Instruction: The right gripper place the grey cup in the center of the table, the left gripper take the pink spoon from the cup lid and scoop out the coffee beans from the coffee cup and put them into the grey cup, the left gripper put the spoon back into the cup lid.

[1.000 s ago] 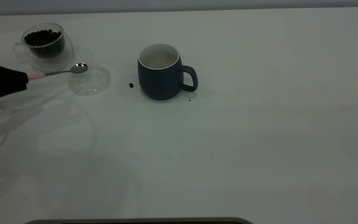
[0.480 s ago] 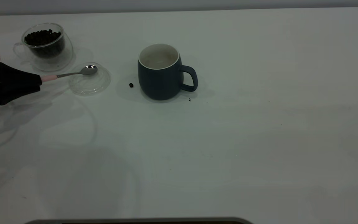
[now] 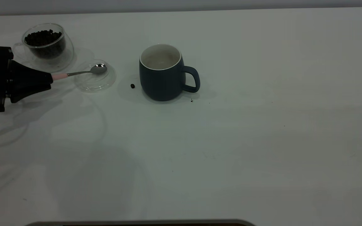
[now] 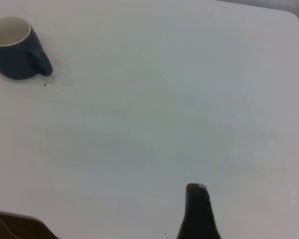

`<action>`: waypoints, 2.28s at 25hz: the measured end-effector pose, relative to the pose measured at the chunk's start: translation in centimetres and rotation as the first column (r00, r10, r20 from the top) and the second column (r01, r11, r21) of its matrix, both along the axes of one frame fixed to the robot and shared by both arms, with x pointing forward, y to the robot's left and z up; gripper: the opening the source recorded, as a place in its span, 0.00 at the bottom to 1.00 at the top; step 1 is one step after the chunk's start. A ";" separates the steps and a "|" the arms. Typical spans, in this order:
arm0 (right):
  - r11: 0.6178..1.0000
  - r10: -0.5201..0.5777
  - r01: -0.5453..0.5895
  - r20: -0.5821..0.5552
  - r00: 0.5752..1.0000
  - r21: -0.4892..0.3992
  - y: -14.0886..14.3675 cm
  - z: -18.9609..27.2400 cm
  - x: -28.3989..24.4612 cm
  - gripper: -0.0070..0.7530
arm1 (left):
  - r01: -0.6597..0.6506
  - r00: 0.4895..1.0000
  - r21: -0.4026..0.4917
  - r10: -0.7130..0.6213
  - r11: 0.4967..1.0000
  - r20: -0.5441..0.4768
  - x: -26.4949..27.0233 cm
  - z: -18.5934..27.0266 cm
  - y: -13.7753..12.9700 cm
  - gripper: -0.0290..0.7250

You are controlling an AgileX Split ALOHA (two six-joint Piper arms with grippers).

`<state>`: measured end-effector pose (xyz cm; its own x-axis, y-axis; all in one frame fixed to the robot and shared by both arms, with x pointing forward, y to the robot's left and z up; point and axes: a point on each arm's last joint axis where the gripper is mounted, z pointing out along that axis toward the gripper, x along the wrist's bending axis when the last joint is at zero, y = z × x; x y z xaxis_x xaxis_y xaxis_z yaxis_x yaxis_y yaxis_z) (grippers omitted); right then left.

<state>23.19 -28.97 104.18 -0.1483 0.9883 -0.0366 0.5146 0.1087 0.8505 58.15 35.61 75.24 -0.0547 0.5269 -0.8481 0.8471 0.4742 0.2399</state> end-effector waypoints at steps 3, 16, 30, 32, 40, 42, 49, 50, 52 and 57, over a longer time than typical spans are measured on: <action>1.000 0.000 0.000 0.000 1.000 0.001 0.0 0.0 0.0 0.78 | 0.000 1.000 0.001 0.000 1.000 -0.001 0.0 0.0 0.0 0.23; 1.000 0.000 0.000 0.000 1.000 0.001 0.0 0.0 0.0 0.78 | 0.004 1.000 -0.013 -0.004 1.000 -0.025 -0.1 -0.9 -1.0 0.56; 1.000 0.001 -0.001 0.000 1.000 0.002 0.0 0.0 0.0 0.78 | 0.017 0.999 0.000 -0.017 1.000 -0.029 -0.8 0.2 1.4 0.73; 1.000 0.001 -0.001 0.000 1.000 0.002 0.0 0.0 0.0 0.78 | 0.002 0.999 0.002 -0.002 1.000 -0.032 -1.0 1.0 2.6 0.73; 1.000 0.001 -0.001 0.000 1.000 0.002 0.0 0.0 0.0 0.78 | 0.052 0.999 0.068 -0.051 0.996 -0.009 -1.0 6.7 4.8 0.73; 1.000 0.001 -0.001 0.000 1.000 0.002 0.0 0.0 0.0 0.78 | 0.075 0.997 0.092 -0.075 0.993 -0.001 -0.7 9.1 5.1 0.73; 1.000 0.001 -0.001 0.000 1.000 0.002 0.0 0.0 0.0 0.78 | 0.173 0.981 0.326 -0.191 0.929 0.022 -1.4 22.8 5.8 0.73; 1.000 0.001 -0.001 0.000 1.000 0.002 0.0 0.0 0.0 0.78 | 0.166 0.981 0.371 -0.191 0.914 0.033 -1.9 25.2 5.7 0.73; 1.000 0.001 -0.001 0.000 1.000 0.002 0.0 0.0 0.0 0.78 | 0.152 0.980 0.455 -0.192 0.878 0.043 -3.5 29.4 5.1 0.73; 1.000 0.001 -0.001 0.000 1.000 0.002 0.0 0.0 0.0 0.78 | 0.099 0.981 0.616 -0.180 0.782 0.070 -9.2 37.3 1.7 0.73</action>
